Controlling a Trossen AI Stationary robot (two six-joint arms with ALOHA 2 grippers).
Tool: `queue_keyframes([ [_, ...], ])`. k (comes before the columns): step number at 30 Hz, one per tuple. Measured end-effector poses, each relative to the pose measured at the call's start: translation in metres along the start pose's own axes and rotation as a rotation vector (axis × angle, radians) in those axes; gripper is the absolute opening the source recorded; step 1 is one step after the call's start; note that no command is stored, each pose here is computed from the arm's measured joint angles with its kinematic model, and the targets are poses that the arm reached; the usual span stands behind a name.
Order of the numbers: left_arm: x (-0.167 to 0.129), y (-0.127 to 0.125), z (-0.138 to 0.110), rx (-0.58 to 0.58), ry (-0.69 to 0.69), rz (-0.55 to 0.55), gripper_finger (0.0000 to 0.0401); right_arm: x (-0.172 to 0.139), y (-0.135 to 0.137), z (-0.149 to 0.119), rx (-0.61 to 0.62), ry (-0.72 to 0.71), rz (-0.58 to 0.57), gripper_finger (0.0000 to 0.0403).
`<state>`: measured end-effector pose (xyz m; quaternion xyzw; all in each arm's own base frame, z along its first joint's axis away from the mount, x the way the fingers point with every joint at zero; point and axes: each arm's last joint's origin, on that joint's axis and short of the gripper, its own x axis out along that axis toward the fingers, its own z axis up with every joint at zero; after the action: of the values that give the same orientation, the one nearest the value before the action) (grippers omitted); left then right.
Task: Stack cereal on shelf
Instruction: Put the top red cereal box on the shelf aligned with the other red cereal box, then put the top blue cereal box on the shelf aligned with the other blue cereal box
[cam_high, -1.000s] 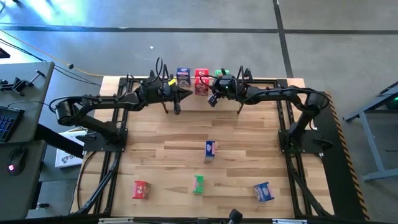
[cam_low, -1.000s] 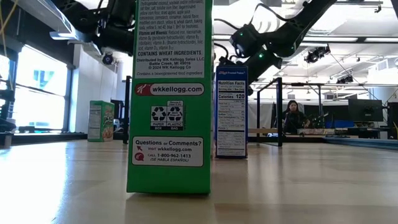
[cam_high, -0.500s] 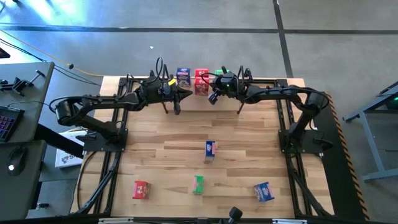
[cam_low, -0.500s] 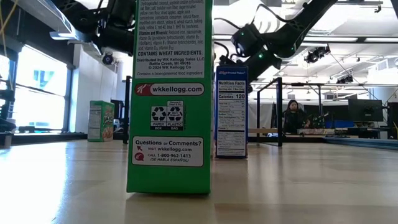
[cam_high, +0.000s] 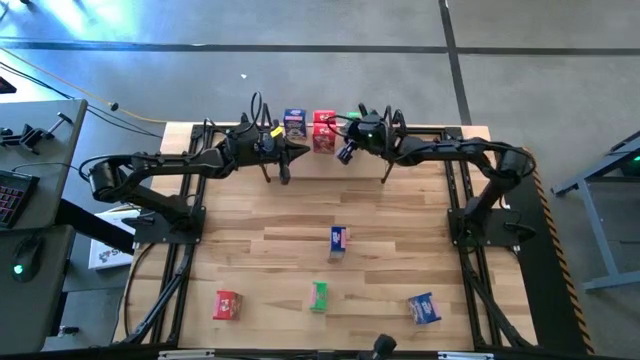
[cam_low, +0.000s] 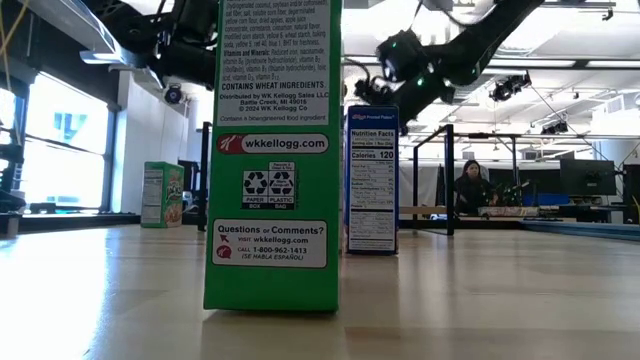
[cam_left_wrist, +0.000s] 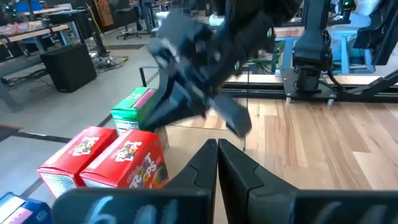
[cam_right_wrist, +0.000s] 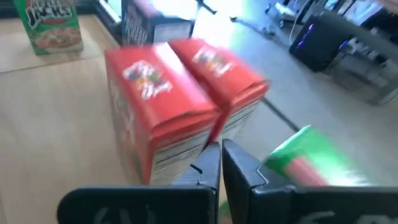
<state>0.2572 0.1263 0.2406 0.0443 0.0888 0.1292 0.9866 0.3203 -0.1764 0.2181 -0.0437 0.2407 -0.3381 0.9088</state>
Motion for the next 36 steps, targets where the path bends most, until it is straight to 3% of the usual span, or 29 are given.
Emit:
queue_keyframes([
  [7,0.005,-0.012,0.001,-0.020,-0.029,-0.109,0.0005,-0.058,0.006,0.025,-0.039,0.029,0.069,0.0004],
  [16,0.009,-0.039,0.005,0.082,-0.081,-0.255,0.0005,-0.127,0.056,0.026,0.028,0.151,0.277,0.0004],
  [21,0.008,-0.049,-0.004,0.052,0.038,-0.408,0.0005,-0.154,0.090,0.003,0.031,0.214,0.406,0.0004],
  [28,0.006,-0.068,-0.015,0.064,0.165,-0.490,0.0005,-0.176,0.137,-0.053,0.160,0.187,0.739,0.0004],
  [33,0.011,-0.075,-0.020,0.057,0.196,-0.464,0.0005,-0.188,0.164,-0.063,0.210,0.046,0.885,0.0004],
  [36,0.016,-0.074,-0.024,0.045,0.207,-0.422,0.0005,-0.187,0.179,-0.070,0.195,0.066,0.901,0.0004],
])
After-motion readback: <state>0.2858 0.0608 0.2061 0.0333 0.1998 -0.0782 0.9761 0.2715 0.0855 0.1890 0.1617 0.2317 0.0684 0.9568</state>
